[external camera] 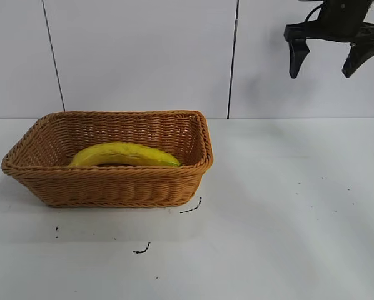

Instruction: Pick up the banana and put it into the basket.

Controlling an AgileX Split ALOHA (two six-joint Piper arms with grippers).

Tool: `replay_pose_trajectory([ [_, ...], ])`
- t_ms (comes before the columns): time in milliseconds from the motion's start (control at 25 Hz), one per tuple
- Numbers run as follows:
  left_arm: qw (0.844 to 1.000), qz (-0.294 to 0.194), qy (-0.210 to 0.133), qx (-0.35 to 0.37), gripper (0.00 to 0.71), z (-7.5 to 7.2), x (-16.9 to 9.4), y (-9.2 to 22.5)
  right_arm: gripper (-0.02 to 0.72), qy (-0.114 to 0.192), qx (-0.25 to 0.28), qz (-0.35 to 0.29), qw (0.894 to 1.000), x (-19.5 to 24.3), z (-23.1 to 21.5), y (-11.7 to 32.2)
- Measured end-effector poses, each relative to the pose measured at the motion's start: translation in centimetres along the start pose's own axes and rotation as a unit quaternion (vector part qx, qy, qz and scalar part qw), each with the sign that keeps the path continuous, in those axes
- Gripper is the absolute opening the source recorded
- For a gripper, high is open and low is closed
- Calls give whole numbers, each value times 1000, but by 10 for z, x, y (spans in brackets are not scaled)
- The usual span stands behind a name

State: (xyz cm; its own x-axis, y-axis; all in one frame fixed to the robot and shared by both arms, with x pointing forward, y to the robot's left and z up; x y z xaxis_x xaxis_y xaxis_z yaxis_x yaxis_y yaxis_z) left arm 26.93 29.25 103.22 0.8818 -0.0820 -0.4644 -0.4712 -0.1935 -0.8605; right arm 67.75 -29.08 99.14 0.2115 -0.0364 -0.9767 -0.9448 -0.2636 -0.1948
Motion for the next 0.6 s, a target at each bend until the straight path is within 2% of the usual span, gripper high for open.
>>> replay_pose_trajectory([
  [240,1000,0,0,0,690,0,0,0,692,-7,1,33,999,-37,18,81],
  [600,1000,0,0,0,690,0,0,0,692,1,8,-6,1000,-90,47,209],
])
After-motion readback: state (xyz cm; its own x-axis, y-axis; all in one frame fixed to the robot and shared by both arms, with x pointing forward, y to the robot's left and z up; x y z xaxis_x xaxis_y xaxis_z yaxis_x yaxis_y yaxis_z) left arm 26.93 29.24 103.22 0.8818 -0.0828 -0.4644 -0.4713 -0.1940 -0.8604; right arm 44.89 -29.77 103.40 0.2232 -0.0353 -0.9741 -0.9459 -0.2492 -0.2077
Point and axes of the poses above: a point on each arm's last joint axis where the gripper is mounted, x pointing out along that axis toward the gripper, z along the wrist's bending axis when the last joint is at zero, y = z × x, the point moved 4 cm from there along x, pointing out along that axis toward the gripper, and after that the axes turned 13 degrees about -x, right-handed, at the moved point
